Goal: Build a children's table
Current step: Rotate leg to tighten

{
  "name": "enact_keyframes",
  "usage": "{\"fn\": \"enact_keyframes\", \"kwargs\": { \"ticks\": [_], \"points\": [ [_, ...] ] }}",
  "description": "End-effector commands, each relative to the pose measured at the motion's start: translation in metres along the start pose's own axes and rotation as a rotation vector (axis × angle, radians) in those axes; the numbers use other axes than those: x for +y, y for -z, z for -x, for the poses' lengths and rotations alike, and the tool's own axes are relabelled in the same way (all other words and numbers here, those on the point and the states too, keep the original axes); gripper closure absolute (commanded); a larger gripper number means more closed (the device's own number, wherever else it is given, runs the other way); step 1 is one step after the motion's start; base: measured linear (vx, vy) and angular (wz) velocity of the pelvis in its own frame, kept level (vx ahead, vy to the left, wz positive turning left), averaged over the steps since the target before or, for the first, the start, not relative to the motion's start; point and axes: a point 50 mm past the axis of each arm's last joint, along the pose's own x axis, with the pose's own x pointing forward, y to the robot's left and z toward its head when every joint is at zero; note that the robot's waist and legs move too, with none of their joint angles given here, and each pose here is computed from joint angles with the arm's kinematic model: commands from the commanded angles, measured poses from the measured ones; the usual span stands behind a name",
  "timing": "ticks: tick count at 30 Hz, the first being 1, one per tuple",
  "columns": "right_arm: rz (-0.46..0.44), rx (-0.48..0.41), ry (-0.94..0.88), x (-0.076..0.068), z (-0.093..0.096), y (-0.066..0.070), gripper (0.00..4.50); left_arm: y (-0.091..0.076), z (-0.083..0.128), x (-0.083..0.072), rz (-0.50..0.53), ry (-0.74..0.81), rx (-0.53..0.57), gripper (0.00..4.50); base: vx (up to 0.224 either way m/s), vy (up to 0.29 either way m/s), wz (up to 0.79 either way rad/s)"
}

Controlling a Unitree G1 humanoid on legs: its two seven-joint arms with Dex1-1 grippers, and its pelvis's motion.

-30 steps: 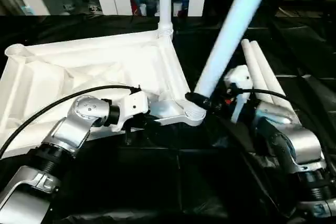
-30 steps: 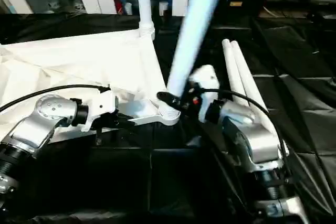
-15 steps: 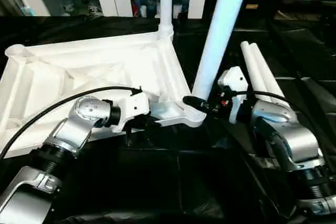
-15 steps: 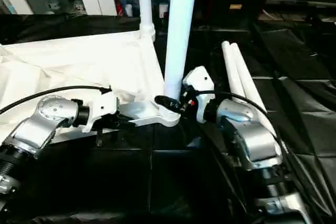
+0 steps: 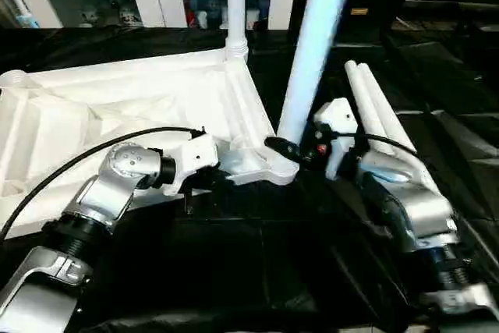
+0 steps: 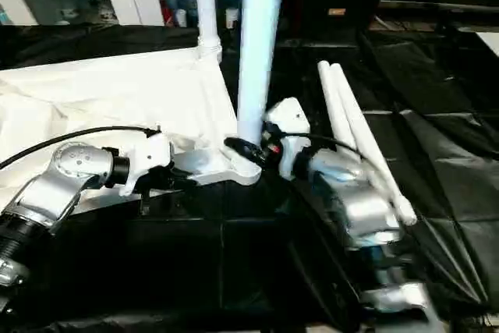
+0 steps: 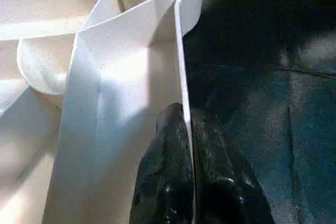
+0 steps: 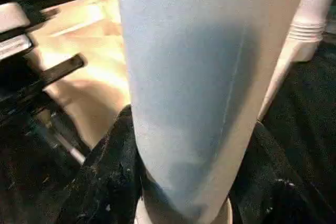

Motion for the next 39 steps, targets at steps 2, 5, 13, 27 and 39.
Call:
{"fn": "enact_keyframes", "kwargs": {
  "ticks": [2,5,13,27,39],
  "points": [
    [-0.170,0.246,0.228,-0.007,0.008,0.065,2.65,0.007,-0.020,-0.009,0.133,-0.061,0.010,4.50,-0.052,0.028,-0.14],
    [-0.233,0.218,0.382,-0.006,-0.001,0.068,2.65,-0.002,-0.040,-0.008,0.239,-0.185,-0.002,4.50,-0.066,0.074,-0.14],
    [-0.290,0.214,0.486,0.001,-0.024,0.069,2.65,-0.033,-0.084,-0.015,0.386,-0.307,-0.035,4.50,-0.045,0.030,0.03],
    [-0.316,0.221,0.485,-0.003,-0.040,0.062,2.66,-0.035,-0.077,-0.008,0.311,-0.321,0.013,4.50,-0.039,0.017,-0.02],
    [-0.206,0.302,0.158,-0.018,-0.021,0.043,2.66,-0.023,-0.034,-0.005,0.052,-0.103,0.024,4.50,0.012,-0.005,-0.02]
  ]
}}
